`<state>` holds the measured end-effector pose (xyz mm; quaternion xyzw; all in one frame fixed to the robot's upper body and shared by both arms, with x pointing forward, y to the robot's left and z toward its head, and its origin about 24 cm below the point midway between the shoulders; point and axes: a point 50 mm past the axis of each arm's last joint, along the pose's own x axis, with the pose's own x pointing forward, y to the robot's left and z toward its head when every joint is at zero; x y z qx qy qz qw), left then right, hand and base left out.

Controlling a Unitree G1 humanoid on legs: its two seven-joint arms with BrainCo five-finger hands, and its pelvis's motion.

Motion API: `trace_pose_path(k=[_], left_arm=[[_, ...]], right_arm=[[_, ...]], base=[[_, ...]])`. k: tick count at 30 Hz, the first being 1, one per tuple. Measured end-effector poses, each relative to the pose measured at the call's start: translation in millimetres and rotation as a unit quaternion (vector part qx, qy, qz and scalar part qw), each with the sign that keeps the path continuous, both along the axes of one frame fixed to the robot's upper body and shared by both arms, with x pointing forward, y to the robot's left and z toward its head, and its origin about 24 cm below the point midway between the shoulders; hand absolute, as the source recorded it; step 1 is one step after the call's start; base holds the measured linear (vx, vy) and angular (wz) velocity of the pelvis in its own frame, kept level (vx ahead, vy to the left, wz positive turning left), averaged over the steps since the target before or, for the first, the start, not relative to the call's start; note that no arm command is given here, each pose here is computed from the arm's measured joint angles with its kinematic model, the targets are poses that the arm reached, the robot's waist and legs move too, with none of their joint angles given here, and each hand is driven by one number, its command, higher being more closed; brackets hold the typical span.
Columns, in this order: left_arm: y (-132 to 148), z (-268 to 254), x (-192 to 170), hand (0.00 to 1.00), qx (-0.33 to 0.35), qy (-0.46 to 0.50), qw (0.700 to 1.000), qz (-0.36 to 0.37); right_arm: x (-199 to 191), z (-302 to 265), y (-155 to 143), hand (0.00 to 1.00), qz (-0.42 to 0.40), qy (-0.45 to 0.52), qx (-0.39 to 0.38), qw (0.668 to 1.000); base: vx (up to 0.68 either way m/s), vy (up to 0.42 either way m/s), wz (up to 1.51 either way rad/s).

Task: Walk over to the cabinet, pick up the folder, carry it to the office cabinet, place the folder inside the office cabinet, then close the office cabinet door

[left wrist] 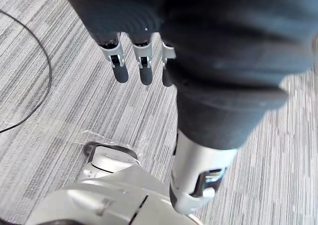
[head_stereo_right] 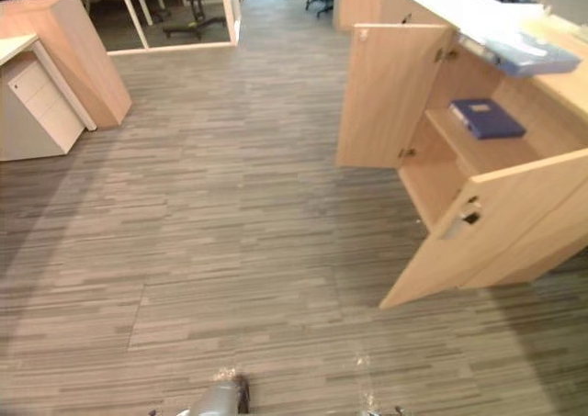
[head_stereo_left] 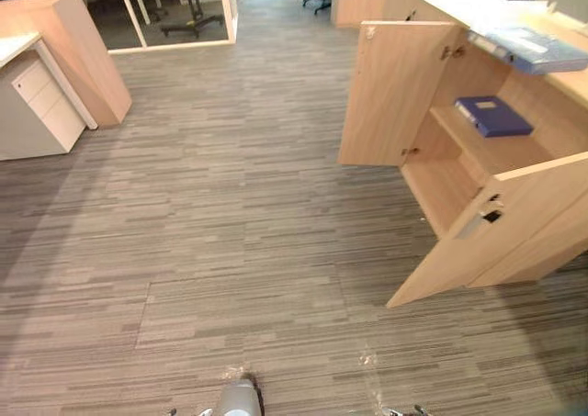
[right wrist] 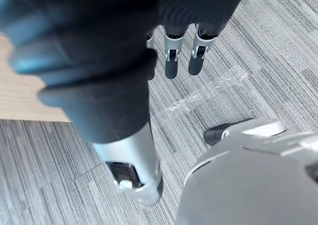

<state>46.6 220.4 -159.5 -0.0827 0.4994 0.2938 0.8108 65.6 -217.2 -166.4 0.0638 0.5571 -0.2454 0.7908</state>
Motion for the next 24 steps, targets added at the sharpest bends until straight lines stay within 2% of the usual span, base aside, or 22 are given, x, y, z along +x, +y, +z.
trace_pose_path(k=[6,11,15,18,24], left_arm=[[13,3,1,0.0,0.022,-0.004,1.0,-0.007],[9,2,5,0.0,0.015,-0.002,1.0,-0.026],[2,2,17,0.0,-0.001,-0.023,0.999,-0.037],[-1,2,23,0.0,-0.008,-0.03,0.998,-0.046],[-16,0,39,0.0,-0.033,-0.04,0.997,-0.061]], right_arm=[[-8,-4,16,0.0,-0.013,0.007,0.017,1.0],[-11,-4,14,0.0,-0.036,0.004,0.024,0.999],[6,2,8,0.0,-0.028,-0.034,0.015,0.999],[19,6,9,0.0,-0.009,-0.056,0.01,0.998],[29,7,16,0.0,-0.027,-0.077,0.025,0.996]], base=[[0.29,0.301,-0.36],[0.25,0.127,-0.22],[0.21,0.137,-0.29],[0.15,0.033,-0.07],[0.25,-0.177,-0.02]])
